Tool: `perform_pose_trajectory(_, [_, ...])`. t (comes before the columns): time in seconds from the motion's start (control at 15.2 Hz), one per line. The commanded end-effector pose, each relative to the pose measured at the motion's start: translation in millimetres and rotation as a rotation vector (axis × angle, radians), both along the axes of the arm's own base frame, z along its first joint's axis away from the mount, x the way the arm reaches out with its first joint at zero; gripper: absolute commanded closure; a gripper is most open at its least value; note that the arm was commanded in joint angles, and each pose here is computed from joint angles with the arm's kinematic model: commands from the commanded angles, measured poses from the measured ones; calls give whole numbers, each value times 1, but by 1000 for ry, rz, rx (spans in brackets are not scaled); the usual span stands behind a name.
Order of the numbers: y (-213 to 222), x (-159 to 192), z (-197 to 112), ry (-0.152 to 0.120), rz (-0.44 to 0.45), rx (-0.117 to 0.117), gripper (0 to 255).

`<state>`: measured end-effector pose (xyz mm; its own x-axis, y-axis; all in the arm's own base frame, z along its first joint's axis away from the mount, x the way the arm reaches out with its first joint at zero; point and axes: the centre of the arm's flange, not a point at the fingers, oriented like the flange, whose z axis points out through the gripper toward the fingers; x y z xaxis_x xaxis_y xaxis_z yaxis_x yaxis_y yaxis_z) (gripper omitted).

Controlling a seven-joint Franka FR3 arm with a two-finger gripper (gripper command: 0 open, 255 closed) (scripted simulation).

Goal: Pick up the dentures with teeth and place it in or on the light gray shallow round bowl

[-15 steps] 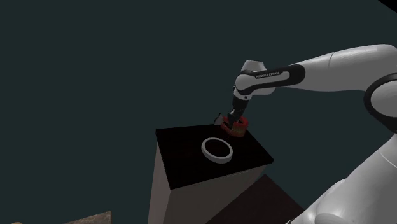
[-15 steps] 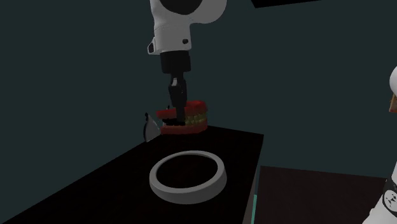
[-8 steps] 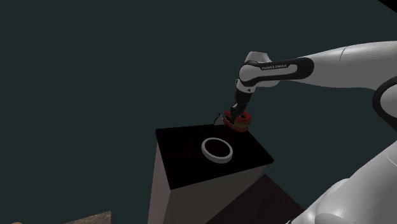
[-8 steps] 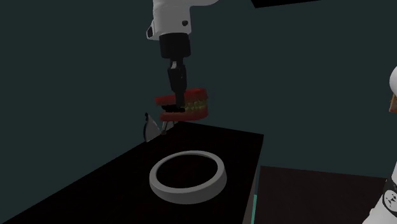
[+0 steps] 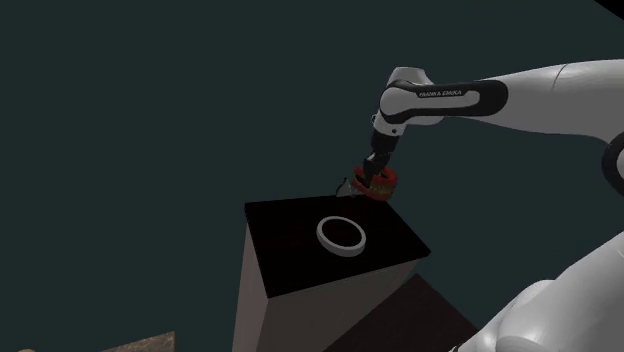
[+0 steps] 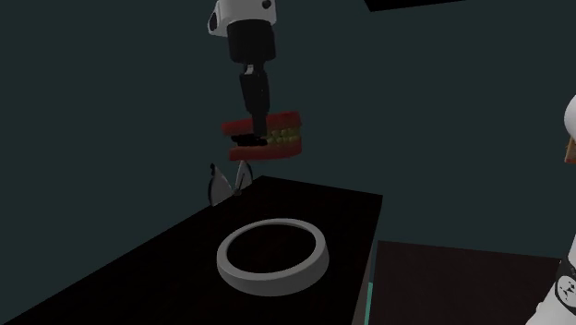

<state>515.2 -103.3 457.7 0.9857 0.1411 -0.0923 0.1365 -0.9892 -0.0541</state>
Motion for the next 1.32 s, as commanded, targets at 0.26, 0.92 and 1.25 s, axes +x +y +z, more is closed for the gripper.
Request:
perform_pose_trajectory(0.26, [73, -22, 10, -1, 0, 0, 255])
perform_pose_trajectory(0.92, [158, -46, 6, -1, 0, 0, 255])
perform_pose_trajectory(1.25, [158, -46, -20, -1, 0, 0, 255])
